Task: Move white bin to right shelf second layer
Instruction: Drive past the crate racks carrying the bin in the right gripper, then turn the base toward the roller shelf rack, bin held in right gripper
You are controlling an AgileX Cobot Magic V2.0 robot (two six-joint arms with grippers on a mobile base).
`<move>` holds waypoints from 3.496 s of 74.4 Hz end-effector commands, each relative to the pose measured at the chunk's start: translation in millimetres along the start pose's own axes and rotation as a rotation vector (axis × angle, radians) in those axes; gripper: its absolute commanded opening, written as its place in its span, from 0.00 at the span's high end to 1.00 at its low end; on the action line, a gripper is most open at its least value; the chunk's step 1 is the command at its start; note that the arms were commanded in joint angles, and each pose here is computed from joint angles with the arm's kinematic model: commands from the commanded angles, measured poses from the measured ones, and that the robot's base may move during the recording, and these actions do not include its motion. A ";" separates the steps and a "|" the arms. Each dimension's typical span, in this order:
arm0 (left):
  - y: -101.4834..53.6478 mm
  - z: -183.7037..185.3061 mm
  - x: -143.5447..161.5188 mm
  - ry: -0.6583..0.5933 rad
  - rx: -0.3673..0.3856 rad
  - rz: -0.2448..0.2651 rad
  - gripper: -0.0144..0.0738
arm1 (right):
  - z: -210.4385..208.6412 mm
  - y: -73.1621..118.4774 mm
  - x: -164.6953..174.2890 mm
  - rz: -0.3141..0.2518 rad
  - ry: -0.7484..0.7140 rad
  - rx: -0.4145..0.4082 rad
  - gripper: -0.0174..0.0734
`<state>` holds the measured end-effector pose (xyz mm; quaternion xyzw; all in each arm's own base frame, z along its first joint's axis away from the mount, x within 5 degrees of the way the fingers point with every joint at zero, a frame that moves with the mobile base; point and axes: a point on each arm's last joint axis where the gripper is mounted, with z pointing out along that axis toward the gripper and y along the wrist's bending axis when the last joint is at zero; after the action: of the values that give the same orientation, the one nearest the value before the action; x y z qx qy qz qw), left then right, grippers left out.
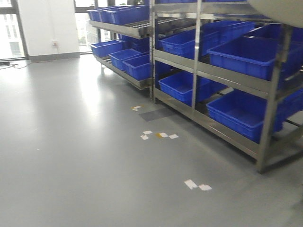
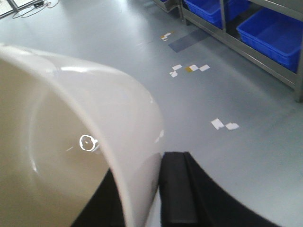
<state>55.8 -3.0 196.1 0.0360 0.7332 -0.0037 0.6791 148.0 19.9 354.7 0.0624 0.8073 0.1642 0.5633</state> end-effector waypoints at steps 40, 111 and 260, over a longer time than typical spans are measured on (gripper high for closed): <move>-0.3 1.0 3.7 -0.065 0.001 -0.005 0.74 | -6.7 3.5 -18.6 0.012 -0.131 -0.009 0.75; -0.3 1.0 3.7 -0.065 0.001 -0.005 0.74 | -6.7 3.5 -18.6 0.012 -0.131 -0.009 0.75; -0.3 1.0 3.7 -0.065 0.001 -0.005 0.74 | -6.4 3.4 -18.5 0.012 -0.129 -0.009 0.75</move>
<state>55.8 -3.0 196.1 0.0360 0.7332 -0.0037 0.6791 148.0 19.9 354.7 0.0624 0.8073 0.1642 0.5633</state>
